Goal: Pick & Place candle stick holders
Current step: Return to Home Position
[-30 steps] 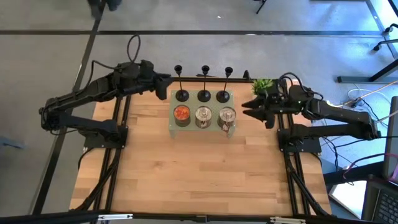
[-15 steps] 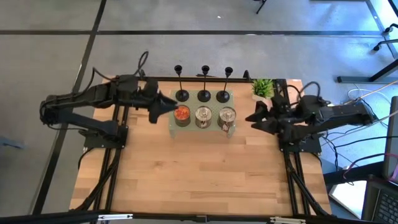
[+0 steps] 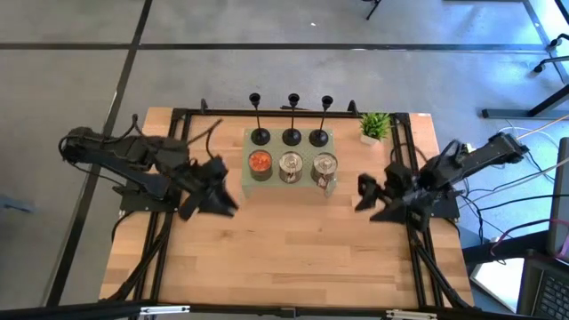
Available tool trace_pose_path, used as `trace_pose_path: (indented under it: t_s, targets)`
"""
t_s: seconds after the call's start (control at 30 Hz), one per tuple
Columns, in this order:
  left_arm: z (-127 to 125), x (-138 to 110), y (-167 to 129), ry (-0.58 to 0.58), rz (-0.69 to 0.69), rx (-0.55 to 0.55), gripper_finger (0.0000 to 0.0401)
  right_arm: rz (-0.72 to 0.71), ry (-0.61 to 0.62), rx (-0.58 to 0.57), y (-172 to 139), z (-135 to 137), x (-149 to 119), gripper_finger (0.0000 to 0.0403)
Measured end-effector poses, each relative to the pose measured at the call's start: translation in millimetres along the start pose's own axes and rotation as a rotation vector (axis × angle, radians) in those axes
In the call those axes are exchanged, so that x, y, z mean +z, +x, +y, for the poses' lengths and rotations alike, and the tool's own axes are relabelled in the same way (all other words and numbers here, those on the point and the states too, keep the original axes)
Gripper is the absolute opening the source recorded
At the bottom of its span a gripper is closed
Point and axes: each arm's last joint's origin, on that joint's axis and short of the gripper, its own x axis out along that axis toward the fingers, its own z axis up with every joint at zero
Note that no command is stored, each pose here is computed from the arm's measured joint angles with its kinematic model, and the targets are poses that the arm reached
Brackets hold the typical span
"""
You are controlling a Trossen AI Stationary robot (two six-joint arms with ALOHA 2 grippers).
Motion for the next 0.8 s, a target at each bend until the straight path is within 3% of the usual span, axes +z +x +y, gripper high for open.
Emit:
trace_pose_path:
  t_s: [0.13,0.23,0.47,0.53,0.63,0.8]
  targets:
    - [-16.9,-17.3,4.4,-0.041,0.073,-0.057,0.0146,0.101,0.074,0.025,10.4,1.6,-18.0,0.0204]
    - [-24.1,-29.8,7.3,-0.040,0.087,-0.019,0.0133,0.138,0.096,0.014,17.0,1.1,-28.6,0.0174]
    - [-30.6,-44.8,11.5,0.013,0.048,0.090,0.0050,0.208,0.072,-0.004,27.9,-1.0,-47.9,0.0019]
    - [-30.6,-45.2,11.6,0.030,0.023,0.116,0.0019,0.231,0.060,-0.007,29.6,-1.4,-52.7,0.0007]
    - [-29.7,-44.1,11.9,0.039,-0.012,0.147,0.0005,0.270,-0.009,-0.022,30.1,-1.6,-59.8,0.0004]
    - [-26.3,-40.6,12.0,0.039,-0.054,0.189,0.0002,0.232,-0.258,-0.097,28.2,1.8,-67.6,0.0002]
